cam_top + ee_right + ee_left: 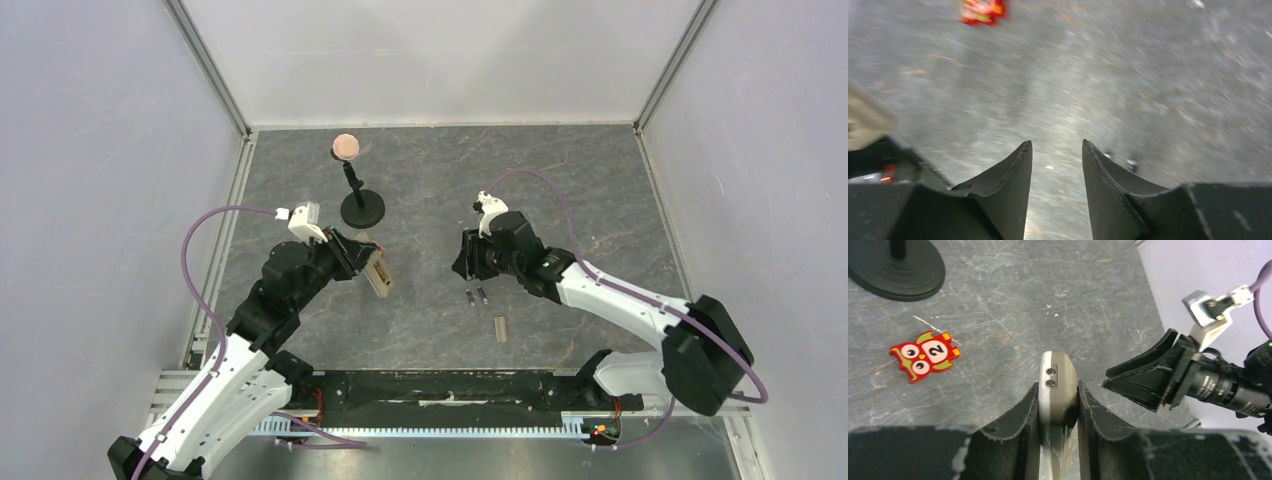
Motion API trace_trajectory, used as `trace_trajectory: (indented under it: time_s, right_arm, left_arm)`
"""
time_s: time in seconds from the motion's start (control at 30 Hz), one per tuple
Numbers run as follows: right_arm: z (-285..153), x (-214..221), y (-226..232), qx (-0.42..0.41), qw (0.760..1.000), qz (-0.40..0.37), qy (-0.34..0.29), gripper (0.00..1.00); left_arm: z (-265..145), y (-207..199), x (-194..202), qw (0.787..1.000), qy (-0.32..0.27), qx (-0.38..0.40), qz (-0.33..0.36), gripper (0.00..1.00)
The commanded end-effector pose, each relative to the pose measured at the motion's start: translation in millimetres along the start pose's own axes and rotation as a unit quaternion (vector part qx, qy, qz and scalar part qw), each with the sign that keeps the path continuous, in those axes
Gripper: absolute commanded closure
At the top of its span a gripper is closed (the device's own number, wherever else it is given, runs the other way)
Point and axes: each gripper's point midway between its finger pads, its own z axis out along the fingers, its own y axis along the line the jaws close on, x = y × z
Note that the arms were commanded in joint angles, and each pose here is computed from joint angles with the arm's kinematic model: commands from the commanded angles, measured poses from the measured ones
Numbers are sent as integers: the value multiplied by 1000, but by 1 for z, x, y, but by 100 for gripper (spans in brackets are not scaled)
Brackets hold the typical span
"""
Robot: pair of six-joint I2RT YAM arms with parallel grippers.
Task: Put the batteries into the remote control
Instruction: Pick up the battery from the center of the board.
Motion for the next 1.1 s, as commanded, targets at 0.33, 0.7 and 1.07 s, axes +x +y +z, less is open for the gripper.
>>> trace_trajectory:
  time_s: [0.33, 0.7, 1.07]
  right_arm:
    - [7, 60, -102, 236, 960, -90, 119, 58]
    - [19, 74, -90, 204, 957, -125, 163, 61]
    - [20, 90, -101, 243, 946, -104, 189, 84]
  left_arm:
    - [-5, 9, -9, 999, -19, -25, 23, 98]
    - [-1, 11, -7, 999, -18, -27, 22, 98]
    - [-1, 15, -6, 999, -21, -32, 23, 98]
